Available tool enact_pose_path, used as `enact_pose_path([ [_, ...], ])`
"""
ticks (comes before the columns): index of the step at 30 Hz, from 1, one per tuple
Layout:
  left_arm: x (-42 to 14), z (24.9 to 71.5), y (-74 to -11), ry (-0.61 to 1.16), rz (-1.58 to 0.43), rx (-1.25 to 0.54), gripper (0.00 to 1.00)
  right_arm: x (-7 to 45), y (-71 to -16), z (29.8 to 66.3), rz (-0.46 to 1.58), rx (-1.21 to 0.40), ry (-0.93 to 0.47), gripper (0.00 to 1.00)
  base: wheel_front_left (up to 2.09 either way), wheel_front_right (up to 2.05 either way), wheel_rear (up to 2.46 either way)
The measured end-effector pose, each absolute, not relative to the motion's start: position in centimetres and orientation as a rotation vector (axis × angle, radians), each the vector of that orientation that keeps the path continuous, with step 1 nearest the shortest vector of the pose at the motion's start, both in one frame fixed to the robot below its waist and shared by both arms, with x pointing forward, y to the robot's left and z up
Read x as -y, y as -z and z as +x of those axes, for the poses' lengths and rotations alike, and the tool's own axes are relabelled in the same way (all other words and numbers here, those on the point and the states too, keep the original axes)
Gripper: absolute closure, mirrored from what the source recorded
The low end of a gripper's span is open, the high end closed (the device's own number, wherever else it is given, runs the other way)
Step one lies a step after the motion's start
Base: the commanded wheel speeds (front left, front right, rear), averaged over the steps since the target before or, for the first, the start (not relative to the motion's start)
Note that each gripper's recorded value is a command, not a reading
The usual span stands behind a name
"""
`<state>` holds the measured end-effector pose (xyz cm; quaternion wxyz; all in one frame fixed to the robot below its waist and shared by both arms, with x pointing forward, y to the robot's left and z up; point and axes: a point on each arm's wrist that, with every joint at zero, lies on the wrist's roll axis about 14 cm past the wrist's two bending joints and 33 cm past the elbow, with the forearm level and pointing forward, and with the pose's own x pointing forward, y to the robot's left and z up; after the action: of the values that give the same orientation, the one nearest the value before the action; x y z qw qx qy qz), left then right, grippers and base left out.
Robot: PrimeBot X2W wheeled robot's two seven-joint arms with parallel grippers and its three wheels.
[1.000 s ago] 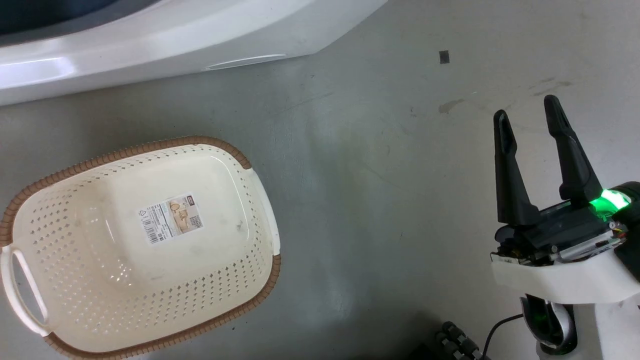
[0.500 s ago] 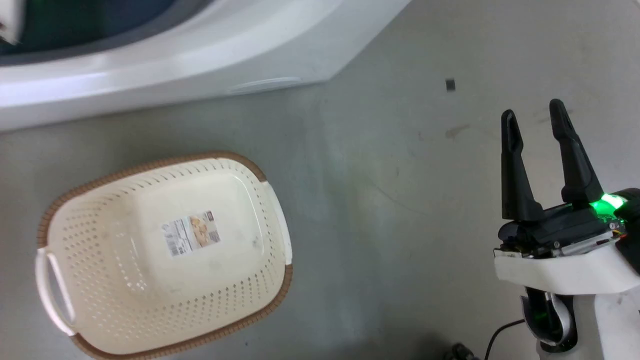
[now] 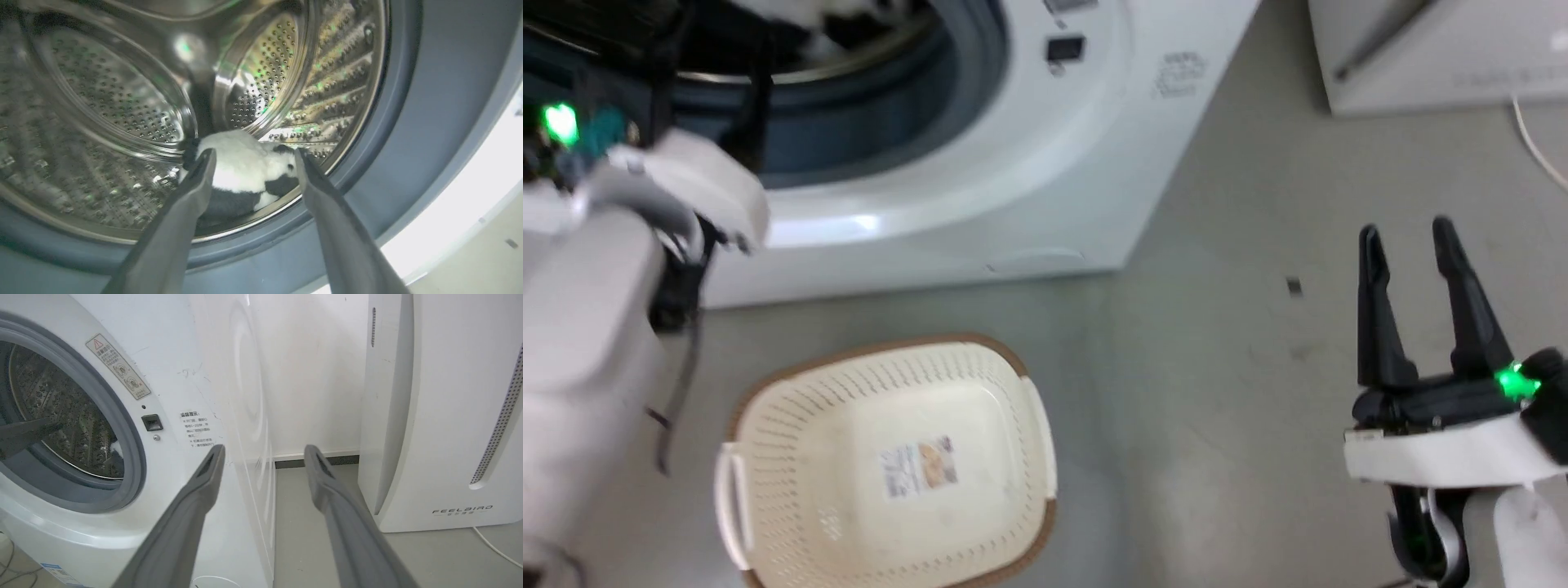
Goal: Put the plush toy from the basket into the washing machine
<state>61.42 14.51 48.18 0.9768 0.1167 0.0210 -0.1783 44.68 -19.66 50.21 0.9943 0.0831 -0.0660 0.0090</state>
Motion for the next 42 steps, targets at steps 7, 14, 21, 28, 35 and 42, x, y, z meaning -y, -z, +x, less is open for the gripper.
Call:
enact_pose_path([
  [7, -17.4, 54.0, -54.1, 0.193, 0.081, 0.100, 0.00, 17.5, -52.3, 42.9, 0.155, 0.168, -0.079, 0.00, 0.00, 0.00, 0.00],
  [14, -19.7, 45.6, -55.3, 0.060, 0.006, 0.149, 0.00, 15.3, -54.3, 41.3, 0.152, 0.209, -0.144, 0.00, 0.00, 0.00, 0.00],
  [21, -20.0, 38.4, -53.3, -0.005, 0.001, 0.113, 0.00, 13.7, -55.0, 39.3, 0.134, 0.219, -0.194, 0.00, 0.00, 0.00, 0.00],
  [28, -19.6, 35.9, -51.7, -0.010, 0.030, 0.077, 0.00, 13.3, -54.2, 38.1, 0.144, 0.191, -0.205, 0.00, 0.00, 0.00, 0.00],
  [35, -18.9, 34.9, -49.7, 0.029, 0.043, 0.019, 0.00, 13.1, -53.5, 37.6, 0.147, 0.167, -0.210, 0.00, 0.00, 0.00, 0.00],
  [42, -18.7, 34.9, -49.7, 0.035, 0.049, 0.019, 1.00, 13.1, -53.5, 37.6, 0.144, 0.165, -0.209, 1.00, 0.00, 0.00, 0.00],
])
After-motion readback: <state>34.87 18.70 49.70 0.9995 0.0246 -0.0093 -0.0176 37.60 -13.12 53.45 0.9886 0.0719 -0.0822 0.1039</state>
